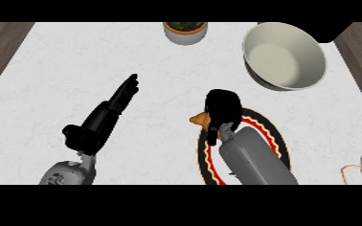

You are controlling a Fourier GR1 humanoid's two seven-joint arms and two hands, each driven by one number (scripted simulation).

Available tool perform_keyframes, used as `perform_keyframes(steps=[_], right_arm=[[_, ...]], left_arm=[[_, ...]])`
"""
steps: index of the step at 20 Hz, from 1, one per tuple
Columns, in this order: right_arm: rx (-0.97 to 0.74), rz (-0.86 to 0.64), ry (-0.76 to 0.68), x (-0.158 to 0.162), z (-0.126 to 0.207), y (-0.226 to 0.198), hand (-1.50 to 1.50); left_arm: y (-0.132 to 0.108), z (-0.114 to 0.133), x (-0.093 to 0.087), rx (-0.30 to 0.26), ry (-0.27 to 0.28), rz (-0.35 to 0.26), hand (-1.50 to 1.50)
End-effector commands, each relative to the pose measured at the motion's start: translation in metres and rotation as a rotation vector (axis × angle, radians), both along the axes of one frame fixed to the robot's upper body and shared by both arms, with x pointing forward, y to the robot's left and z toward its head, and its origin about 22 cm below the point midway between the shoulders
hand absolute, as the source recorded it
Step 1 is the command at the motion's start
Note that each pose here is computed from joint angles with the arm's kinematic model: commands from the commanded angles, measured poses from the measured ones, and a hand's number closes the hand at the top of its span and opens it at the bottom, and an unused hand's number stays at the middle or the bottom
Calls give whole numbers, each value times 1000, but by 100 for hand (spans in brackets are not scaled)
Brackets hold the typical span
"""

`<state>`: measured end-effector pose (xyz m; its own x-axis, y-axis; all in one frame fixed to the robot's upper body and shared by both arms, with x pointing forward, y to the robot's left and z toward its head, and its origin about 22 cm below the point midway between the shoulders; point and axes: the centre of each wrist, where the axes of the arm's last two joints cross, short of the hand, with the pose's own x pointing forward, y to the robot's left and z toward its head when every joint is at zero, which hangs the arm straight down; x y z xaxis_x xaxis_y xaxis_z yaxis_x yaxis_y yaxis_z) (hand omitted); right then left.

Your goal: Pick the croissant from the plate and place it in the bowl

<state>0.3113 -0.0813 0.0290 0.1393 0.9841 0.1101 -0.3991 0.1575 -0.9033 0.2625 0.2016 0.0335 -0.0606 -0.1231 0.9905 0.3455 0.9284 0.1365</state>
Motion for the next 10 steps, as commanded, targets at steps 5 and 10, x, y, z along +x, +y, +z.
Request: perform_keyframes(steps=[5,10], right_arm=[[24,98,-47,64,16,14,150],[-81,-30,-297,62,41,28,150]], left_arm=[[-15,-16,-4,0,-23,-12,0],[10,-3,-5,-7,-4,0,0]])
